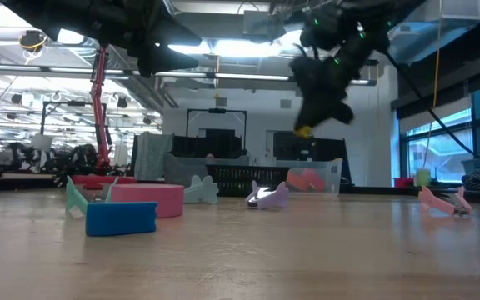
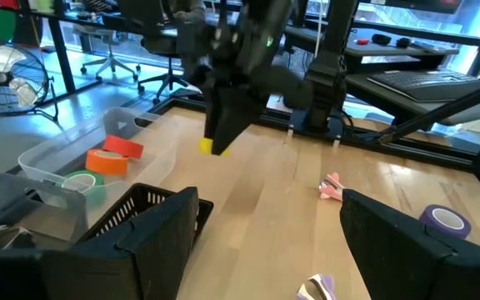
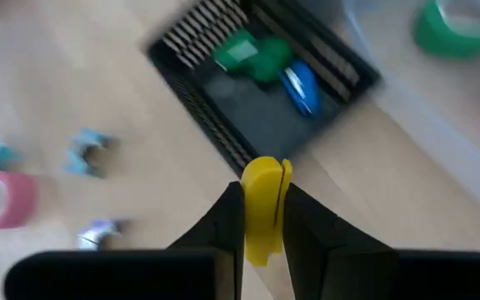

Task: Pick and place Stapler, Stapler remover, tape
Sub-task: Put the yellow stapler into the black bin, then put the blue staple remover into the gray bin

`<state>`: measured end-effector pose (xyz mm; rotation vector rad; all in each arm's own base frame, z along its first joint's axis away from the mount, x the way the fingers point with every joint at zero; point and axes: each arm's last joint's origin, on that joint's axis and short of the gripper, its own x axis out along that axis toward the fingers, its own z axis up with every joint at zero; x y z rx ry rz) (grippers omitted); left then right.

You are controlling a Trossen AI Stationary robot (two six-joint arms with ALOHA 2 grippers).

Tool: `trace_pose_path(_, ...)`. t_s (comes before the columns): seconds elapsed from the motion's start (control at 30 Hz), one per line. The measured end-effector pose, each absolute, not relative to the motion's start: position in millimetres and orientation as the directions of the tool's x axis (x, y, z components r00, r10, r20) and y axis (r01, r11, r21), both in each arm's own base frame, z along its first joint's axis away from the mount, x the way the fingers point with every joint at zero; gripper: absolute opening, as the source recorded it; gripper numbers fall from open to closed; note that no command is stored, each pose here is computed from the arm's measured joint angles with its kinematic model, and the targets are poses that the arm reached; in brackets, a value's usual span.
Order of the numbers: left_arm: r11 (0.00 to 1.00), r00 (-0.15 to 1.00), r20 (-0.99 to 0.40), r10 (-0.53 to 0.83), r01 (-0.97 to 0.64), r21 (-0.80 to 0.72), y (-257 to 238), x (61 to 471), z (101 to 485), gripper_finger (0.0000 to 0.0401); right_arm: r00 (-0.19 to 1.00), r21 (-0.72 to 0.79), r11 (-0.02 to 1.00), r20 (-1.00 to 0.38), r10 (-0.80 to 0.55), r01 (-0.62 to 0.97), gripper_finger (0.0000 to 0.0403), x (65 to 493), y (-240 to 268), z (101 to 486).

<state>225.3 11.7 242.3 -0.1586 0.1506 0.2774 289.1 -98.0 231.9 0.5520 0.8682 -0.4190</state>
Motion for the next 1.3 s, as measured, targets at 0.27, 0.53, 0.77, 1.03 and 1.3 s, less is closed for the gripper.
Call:
trace_pose_path(0.27, 0.95, 0.952, -0.163, 0.26, -0.283, -0.136, 12, 225, 243, 0.0283, 0.544, 0.178, 0.881, -0.833, -0.103, 0.439, 0.0054, 345, -105, 245)
trace_pose_path(0.53, 0.951, 0.95, -0.17, 0.26, -0.283, -0.125, 12, 225, 242, 0.0283, 0.366, 0.094, 0.912, -0.928, -0.065, 0.399, 0.0054, 390, -138, 205)
trace_pose_path(0.77, 0.951, 0.95, -0.171, 0.26, -0.282, -0.123, 12, 225, 242, 0.0283, 0.274, 0.078, 0.908, -0.961, -0.042, 0.411, 0.0054, 403, -159, 166)
trace_pose_path(1.03, 0.952, 0.95, -0.171, 0.26, -0.282, -0.117, 12, 225, 242, 0.0283, 0.24, 0.076, 0.904, -0.97, -0.03, 0.422, 0.0054, 404, -163, 149)
trace_pose_path(1.3, 0.952, 0.95, -0.171, 0.26, -0.282, -0.117, 12, 225, 242, 0.0283, 0.224, 0.083, 0.894, -0.974, -0.02, 0.44, 0.0198, 403, -157, 153)
